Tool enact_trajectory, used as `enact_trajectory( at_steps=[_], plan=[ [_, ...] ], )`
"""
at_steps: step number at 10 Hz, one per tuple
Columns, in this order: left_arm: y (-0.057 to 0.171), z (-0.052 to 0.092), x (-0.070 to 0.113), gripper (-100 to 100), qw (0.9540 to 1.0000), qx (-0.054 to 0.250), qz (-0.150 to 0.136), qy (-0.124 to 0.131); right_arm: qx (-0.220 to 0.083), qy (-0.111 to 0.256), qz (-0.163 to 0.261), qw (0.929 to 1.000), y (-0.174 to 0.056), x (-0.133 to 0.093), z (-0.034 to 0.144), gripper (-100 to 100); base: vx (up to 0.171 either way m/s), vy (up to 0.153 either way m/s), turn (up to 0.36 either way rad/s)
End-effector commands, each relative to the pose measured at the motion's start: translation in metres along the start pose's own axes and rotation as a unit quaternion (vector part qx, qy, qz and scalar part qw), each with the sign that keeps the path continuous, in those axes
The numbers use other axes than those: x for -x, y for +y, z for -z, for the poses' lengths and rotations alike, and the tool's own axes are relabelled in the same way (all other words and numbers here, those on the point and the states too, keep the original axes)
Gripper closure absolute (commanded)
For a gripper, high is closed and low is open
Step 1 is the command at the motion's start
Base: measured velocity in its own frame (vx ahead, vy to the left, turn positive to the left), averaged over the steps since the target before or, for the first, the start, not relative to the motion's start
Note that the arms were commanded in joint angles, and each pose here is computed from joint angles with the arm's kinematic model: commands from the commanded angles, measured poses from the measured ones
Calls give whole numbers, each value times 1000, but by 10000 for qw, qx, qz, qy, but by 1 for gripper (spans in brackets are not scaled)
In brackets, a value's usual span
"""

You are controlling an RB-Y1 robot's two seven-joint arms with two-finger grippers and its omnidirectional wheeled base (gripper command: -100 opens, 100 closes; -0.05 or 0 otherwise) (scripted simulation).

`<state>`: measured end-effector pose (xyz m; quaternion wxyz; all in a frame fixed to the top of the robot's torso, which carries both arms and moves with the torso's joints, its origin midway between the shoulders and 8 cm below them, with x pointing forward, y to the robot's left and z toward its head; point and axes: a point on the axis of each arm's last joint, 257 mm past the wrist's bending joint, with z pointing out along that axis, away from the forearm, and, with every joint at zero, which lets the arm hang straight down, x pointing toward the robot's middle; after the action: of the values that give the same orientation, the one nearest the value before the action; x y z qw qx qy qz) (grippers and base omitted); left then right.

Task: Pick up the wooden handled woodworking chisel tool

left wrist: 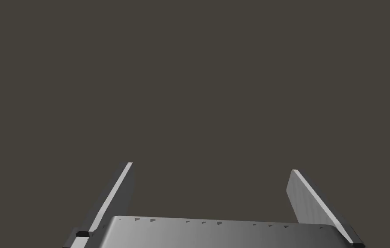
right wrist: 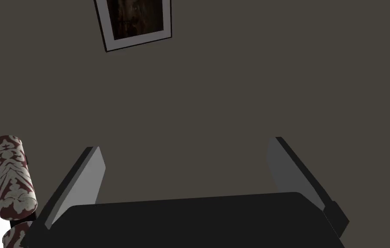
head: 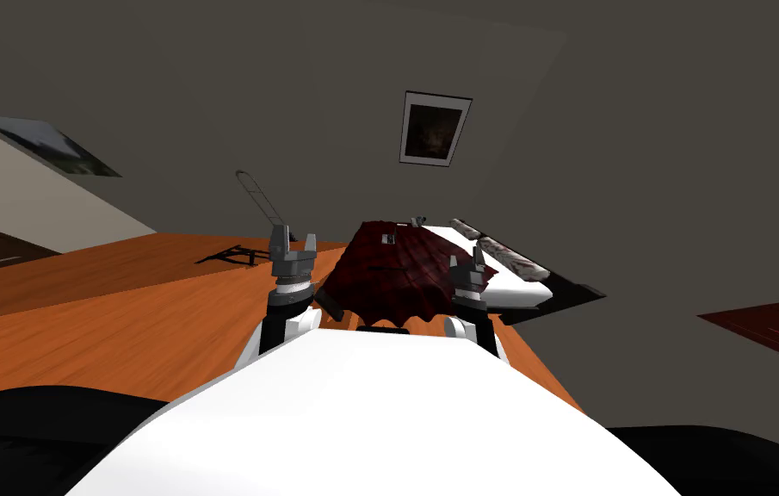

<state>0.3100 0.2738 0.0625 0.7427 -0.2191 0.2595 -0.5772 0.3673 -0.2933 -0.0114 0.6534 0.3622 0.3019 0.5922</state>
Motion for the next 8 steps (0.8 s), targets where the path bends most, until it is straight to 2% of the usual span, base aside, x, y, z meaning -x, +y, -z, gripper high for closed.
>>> enact_trajectory(
  at_steps=[1,4,7,8],
  plan=[
    [0,0,0,0,10000,0,0,0,-67,136,145,9998,-5,-4,-1,-100,0,2,38],
    [0,0,0,0,10000,0,0,0,-291,424,589,9969,-23,-12,-2,-100,-6,16,86],
    [0,0,0,0,10000,0,1,0,-591,724,1183,9886,-49,-21,-2,-100,-21,54,164],
    [0,0,0,0,10000,-1,1,0,-587,727,1234,9879,-49,-21,-2,-100,-25,47,84]
  ],
)
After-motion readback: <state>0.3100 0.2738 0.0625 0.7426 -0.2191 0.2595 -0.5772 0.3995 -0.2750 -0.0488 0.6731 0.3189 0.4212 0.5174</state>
